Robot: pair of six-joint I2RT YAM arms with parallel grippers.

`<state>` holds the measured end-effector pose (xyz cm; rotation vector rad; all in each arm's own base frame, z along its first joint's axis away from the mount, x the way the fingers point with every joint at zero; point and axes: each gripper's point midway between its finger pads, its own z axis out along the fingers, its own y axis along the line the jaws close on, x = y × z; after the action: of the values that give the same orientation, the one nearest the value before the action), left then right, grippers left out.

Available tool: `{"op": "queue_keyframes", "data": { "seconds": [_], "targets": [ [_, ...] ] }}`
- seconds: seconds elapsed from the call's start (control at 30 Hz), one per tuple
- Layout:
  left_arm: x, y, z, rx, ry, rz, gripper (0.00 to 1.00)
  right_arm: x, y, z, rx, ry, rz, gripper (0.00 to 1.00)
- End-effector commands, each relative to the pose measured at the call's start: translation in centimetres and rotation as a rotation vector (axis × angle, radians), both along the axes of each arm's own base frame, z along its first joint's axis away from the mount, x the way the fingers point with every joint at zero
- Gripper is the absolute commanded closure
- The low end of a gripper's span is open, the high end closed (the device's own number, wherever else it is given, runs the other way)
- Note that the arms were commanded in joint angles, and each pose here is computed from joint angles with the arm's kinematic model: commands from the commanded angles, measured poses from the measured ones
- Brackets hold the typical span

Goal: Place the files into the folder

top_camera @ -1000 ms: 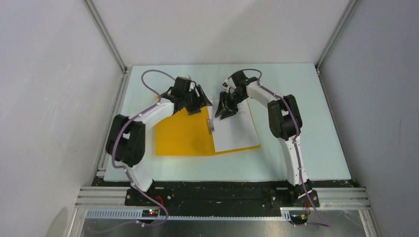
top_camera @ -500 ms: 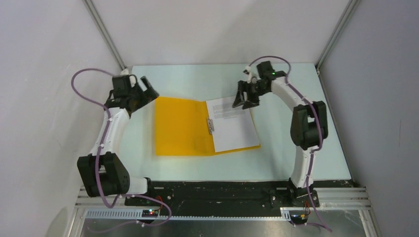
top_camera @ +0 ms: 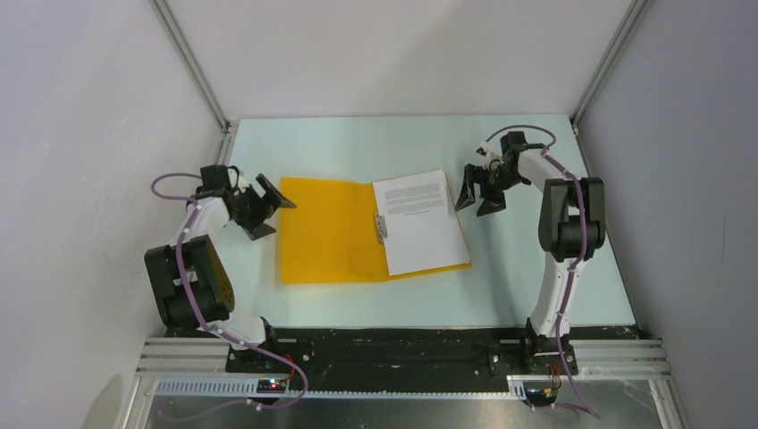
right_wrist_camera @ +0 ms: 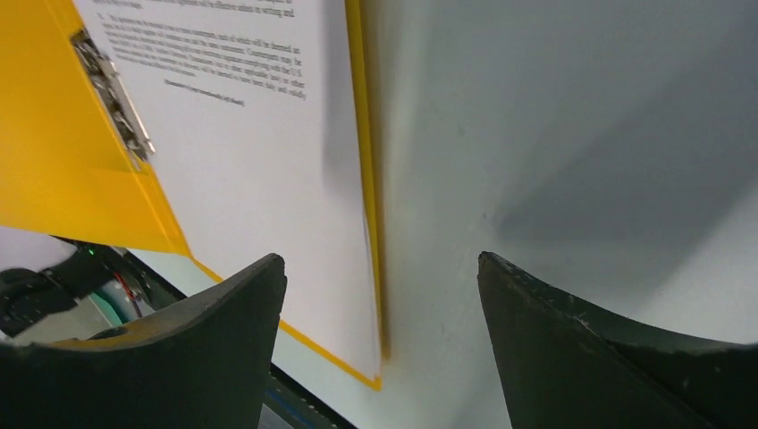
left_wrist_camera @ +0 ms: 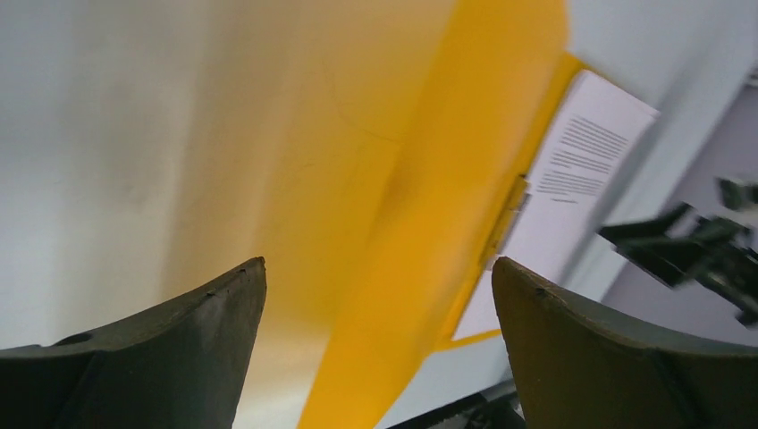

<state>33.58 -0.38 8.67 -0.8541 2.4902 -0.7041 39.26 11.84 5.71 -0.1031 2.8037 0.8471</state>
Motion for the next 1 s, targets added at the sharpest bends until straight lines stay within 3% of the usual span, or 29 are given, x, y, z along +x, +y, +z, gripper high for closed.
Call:
{"op": "queue_keyframes", "data": {
  "seconds": [0.0,0.2,0.53,0.83,0.97],
  "targets": [
    [3.0,-3.3,5.5,-0.147,-0.186,-0.116,0.0,0.0,1.6,-1.1,0.046,-0.026,0.173,0.17],
    [3.6,-7.3,10.4,-0.211,-0.299,-0.24,0.0,0.5,4.2,-1.4,0.102,-0.007,0.223,0.16],
    [1.8,-14.2,17.8,-0.249,-0.487,-0.466,0.0,-1.8,10.9,-0.5,0.178,0.017,0.329,0.16],
    [2.4,-20.8,20.5,-0.208,-0.608,-0.693,0.0,-3.1,15.1,1.3,0.267,0.048,0.341,0.14],
    [3.8,-23.7,19.3,-0.209,-0.593,-0.766,0.0,-2.6,14.7,2.1,0.276,0.032,0.328,0.12]
  ]
}}
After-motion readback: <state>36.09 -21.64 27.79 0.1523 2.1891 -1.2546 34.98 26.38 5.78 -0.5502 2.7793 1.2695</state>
